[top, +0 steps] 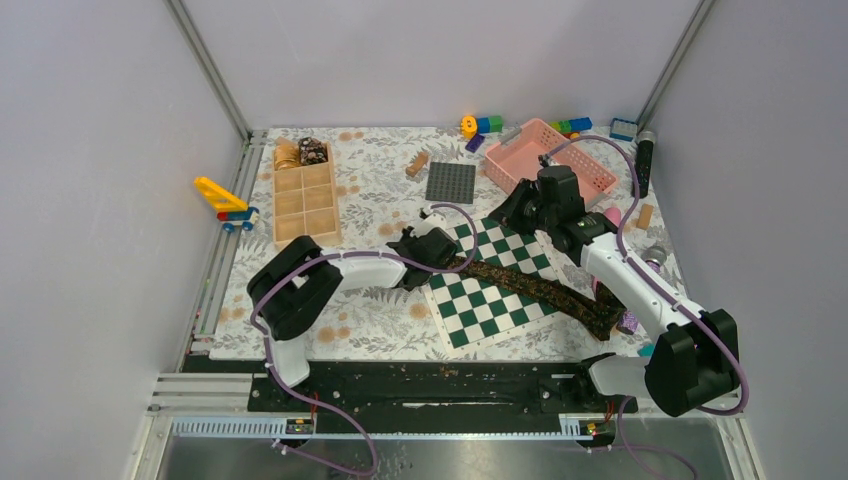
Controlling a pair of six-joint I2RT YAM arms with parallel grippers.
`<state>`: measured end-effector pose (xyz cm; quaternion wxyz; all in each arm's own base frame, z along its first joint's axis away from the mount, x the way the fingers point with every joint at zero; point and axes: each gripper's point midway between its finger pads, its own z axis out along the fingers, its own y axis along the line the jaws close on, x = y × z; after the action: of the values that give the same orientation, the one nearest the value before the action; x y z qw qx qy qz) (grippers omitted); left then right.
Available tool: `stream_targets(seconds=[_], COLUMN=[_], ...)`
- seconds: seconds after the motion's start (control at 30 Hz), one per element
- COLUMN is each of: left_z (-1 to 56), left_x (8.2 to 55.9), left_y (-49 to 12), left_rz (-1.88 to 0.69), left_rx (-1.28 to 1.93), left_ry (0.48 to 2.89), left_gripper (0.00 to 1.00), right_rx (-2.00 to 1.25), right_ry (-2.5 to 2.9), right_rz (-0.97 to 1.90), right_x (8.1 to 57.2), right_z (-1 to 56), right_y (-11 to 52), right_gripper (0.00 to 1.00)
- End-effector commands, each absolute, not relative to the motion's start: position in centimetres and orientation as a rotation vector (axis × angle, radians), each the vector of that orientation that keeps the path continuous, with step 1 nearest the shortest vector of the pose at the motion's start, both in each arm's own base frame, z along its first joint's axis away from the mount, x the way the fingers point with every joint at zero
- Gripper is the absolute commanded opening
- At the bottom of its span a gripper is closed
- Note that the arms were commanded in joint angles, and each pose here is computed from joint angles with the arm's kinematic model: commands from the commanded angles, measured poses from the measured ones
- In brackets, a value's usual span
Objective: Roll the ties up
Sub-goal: Roll the tie at the center of the board.
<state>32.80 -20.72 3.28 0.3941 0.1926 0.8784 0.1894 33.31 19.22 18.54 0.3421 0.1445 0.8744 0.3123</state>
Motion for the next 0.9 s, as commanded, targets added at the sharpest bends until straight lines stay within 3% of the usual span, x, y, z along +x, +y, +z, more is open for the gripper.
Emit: stream_targets(seconds=[0.0, 0.87], left_z=[3.5, 2.6], left_x=[33.2, 32.7], left_y=[-22.1, -24.1], left_rz=[0.43, 0.316], left_rx=[0.474, 0.507], left_ry=[2.239, 2.307], left_gripper=[0.13, 0.28], right_rx=[0.369, 0.381], right_ry=[2.233, 2.256], right_rz=[0.804, 0.801], right_x=[33.5, 33.5], right_z=[19.5, 18.7], right_y=[18.7, 18.7], right_gripper=[0.2, 0.2])
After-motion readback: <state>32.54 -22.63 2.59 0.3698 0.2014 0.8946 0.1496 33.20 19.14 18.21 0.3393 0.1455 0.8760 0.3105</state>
